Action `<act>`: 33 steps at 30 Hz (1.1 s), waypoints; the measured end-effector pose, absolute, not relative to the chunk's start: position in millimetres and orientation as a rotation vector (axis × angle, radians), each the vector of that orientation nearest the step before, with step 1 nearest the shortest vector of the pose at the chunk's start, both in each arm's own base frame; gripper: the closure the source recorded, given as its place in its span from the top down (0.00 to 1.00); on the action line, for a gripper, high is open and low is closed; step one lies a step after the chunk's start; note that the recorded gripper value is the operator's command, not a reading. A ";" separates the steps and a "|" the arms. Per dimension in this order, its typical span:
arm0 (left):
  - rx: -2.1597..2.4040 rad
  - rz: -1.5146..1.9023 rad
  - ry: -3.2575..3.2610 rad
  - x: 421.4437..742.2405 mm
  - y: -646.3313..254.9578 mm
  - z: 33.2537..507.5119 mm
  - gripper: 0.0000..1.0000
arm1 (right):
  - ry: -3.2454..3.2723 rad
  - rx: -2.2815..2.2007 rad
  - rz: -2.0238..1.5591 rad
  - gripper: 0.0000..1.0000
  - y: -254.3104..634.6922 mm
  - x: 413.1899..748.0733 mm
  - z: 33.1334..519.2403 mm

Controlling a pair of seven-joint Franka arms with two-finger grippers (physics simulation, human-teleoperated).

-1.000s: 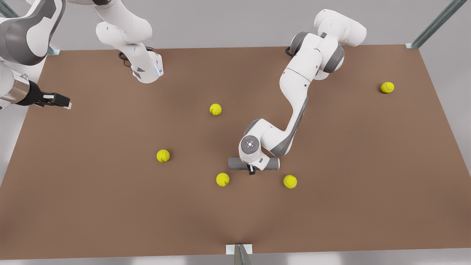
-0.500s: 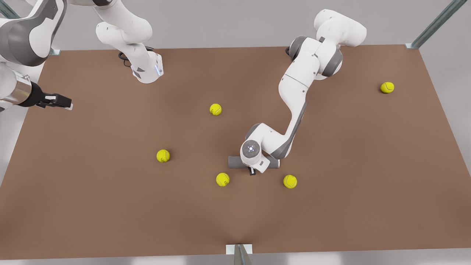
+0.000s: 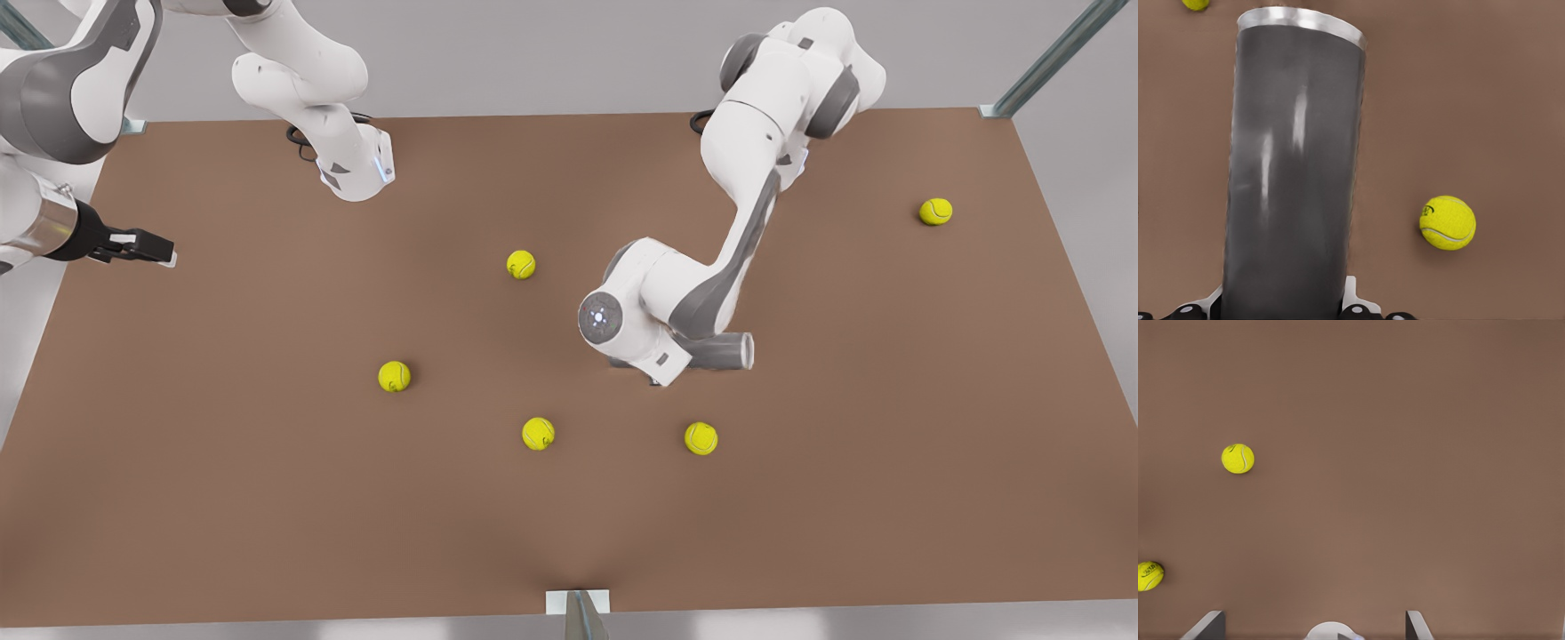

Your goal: Put the tennis tube upright

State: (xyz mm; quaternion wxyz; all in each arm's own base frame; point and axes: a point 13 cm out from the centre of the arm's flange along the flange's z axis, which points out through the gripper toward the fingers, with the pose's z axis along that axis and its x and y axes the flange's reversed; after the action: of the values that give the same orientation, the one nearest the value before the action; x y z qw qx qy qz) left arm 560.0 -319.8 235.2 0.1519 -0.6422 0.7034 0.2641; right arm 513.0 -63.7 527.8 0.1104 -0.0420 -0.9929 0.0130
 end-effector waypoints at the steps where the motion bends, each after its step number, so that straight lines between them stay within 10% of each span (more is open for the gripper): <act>1: -1.694 0.878 1.922 560.8 -292.4 251.8 0.57 | -2.917 -0.124 0.038 1.00 -63.8 513.0 527.7; 9: -1.055 1.510 1.100 601.4 -113.9 348.7 0.55 | -2.928 -0.126 0.044 1.00 -65.5 513.0 531.0; 21: -1.064 1.504 1.265 642.2 -31.9 219.1 0.56 | -2.927 -0.120 0.041 1.00 -64.6 515.0 528.8; 33: -1.212 1.155 1.175 660.7 -42.5 194.6 0.56 | -2.925 -0.113 0.041 1.00 -64.8 516.0 527.0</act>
State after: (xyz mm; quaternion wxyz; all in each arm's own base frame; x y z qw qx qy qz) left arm 660.7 -42.5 194.6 0.5212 -0.5056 0.4904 0.4820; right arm 516.0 -64.8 527.0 0.1069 -0.0383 -0.9934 0.0139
